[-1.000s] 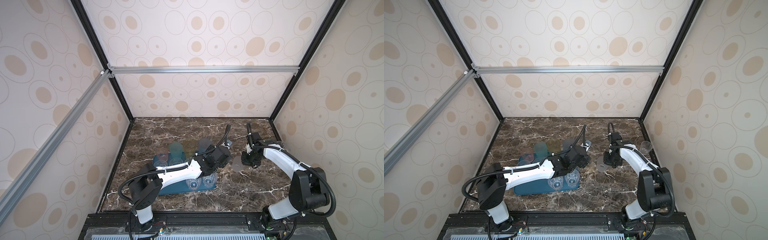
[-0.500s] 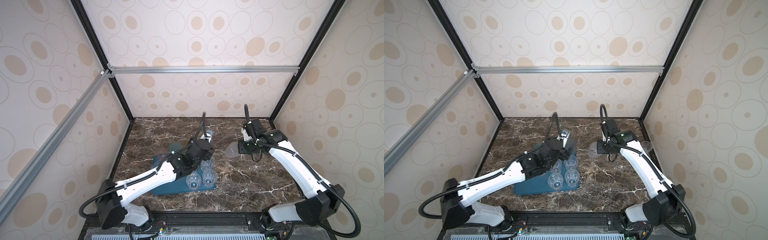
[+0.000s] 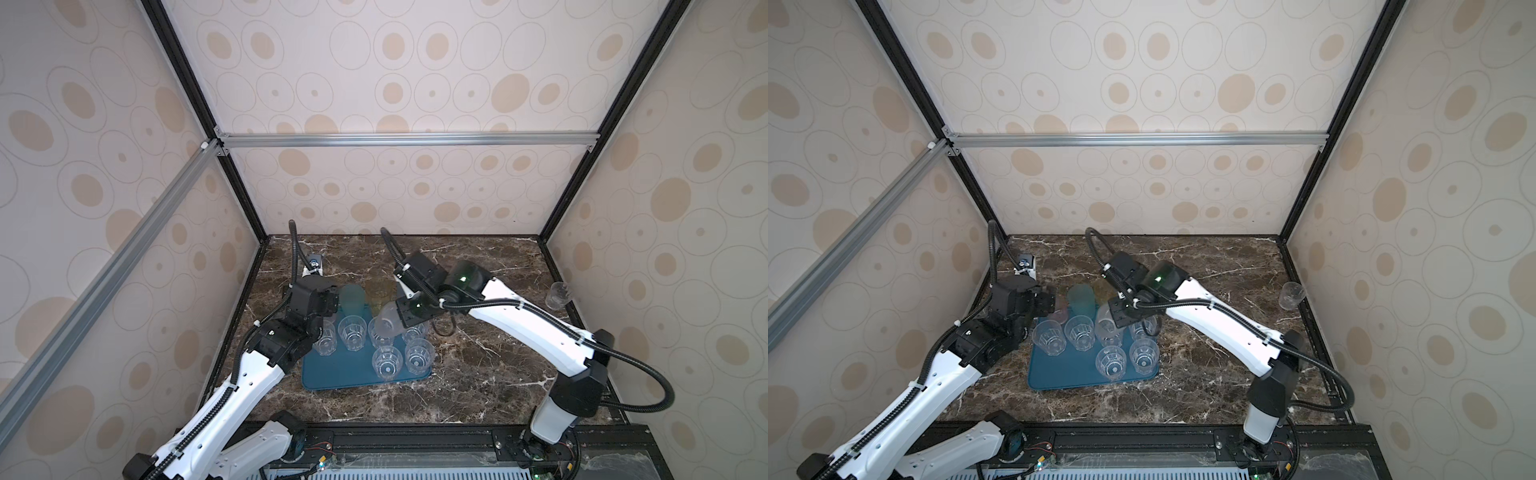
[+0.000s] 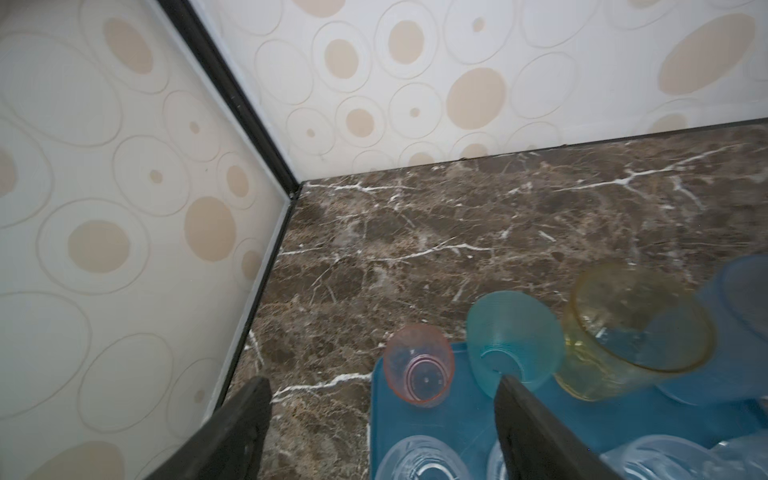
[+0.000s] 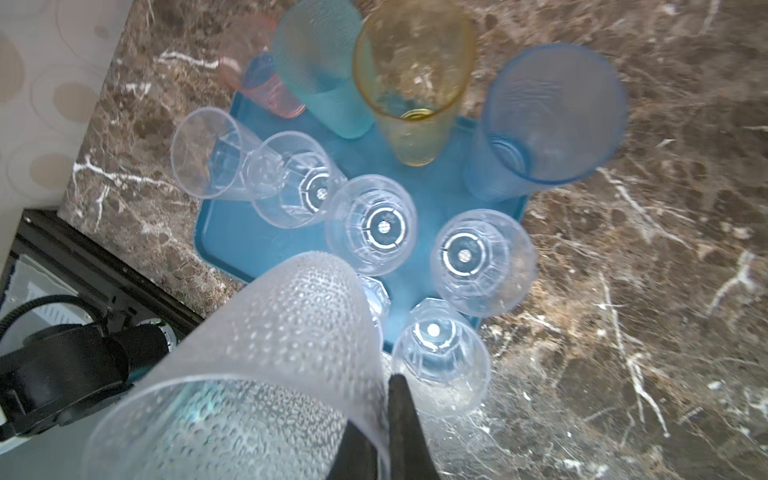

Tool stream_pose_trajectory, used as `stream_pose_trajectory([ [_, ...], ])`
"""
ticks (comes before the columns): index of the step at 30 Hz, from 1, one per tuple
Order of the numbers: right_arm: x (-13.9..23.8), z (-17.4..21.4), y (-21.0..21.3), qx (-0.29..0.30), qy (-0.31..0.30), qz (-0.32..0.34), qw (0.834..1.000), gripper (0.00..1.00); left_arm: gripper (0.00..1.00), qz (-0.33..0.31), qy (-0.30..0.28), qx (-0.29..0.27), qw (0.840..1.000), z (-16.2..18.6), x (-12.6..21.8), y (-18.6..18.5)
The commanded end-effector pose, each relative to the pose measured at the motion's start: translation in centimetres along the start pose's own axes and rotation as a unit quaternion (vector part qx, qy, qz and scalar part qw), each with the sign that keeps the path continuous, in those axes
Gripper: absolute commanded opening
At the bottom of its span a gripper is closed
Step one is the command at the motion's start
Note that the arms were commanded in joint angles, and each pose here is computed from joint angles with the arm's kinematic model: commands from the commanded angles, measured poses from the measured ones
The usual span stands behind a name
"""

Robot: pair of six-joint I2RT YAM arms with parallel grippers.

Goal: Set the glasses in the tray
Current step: 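Lower the frosted cup onto the tray near the robot and release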

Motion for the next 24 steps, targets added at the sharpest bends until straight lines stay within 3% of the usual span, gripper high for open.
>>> stream_pose_trajectory([
  [1,-1.1,-0.1,2.6,0.012,0.017,-0.014,1.0,0.02,0.82,-0.047,0.04,0.023,0.998,1.6,-0.8,2.7],
  [11,-7.3,1.2,8.1,0.074,0.082,-0.021,0.994,0.02,0.82,-0.062,0.057,0.059,0.995,3.4,-1.8,4.7],
  [24,-12.7,2.4,8.8,0.105,0.126,0.026,0.986,0.02,0.81,-0.047,0.06,0.058,0.995,3.6,-2.2,4.3],
])
Point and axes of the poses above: each gripper's point midway between its finger pads, its own x axis back along the fingers, its own y axis along the line the jaws close on, z = x × y, the point moved 8 cm from there along x, back along the fingers, and after that the axes turned 12 degrees about x, right-handed, at the moved point
